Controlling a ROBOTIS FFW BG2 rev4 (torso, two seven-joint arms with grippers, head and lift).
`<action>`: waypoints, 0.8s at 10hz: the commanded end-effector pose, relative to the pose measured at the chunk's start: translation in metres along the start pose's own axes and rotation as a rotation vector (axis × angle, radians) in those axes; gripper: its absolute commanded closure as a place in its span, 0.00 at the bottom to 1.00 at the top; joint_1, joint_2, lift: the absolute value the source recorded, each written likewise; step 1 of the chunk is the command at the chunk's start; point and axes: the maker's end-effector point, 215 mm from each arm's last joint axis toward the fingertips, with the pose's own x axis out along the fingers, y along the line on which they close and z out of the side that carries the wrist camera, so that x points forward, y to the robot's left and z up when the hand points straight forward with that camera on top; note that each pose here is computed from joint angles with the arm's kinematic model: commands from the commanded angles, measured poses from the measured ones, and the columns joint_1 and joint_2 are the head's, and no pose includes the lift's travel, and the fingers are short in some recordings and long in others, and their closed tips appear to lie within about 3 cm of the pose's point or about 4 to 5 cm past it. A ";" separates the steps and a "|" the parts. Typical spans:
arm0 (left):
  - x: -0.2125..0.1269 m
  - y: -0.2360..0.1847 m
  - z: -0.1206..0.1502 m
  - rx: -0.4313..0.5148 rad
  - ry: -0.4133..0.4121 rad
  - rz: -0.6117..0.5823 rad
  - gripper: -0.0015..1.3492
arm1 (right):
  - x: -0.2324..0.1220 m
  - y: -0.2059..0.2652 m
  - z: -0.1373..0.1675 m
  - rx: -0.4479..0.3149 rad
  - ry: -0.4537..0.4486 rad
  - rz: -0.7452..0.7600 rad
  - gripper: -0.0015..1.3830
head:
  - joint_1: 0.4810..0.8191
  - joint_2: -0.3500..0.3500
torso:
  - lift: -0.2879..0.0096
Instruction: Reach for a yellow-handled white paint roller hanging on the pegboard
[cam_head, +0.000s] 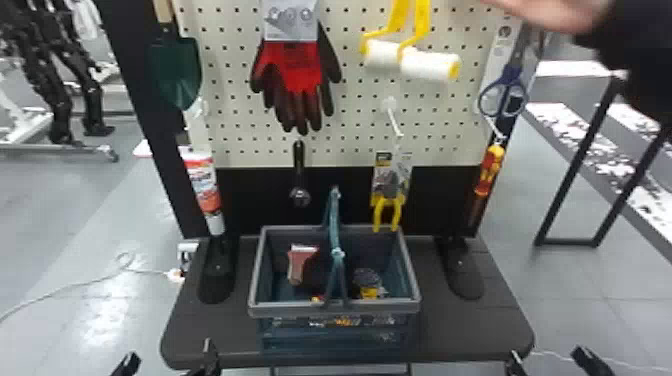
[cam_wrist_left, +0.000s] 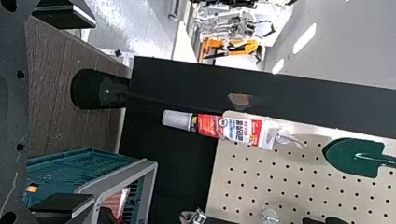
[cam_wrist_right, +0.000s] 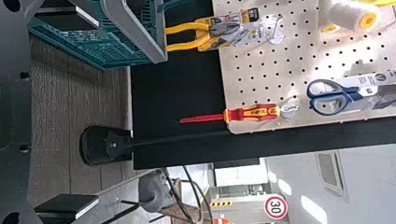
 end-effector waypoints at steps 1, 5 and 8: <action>0.000 0.001 0.001 -0.002 -0.002 0.003 0.00 | 0.000 0.001 -0.002 0.007 0.003 -0.004 0.00 | 0.20 0.50 | 0.63; -0.002 0.000 -0.001 -0.002 0.001 -0.002 0.00 | -0.002 0.001 -0.005 0.007 0.009 -0.004 0.00 | 0.20 0.50 | 0.63; -0.002 0.000 -0.001 -0.002 0.001 -0.002 0.00 | -0.002 0.001 -0.005 0.007 0.009 -0.004 0.00 | 0.20 0.50 | 0.63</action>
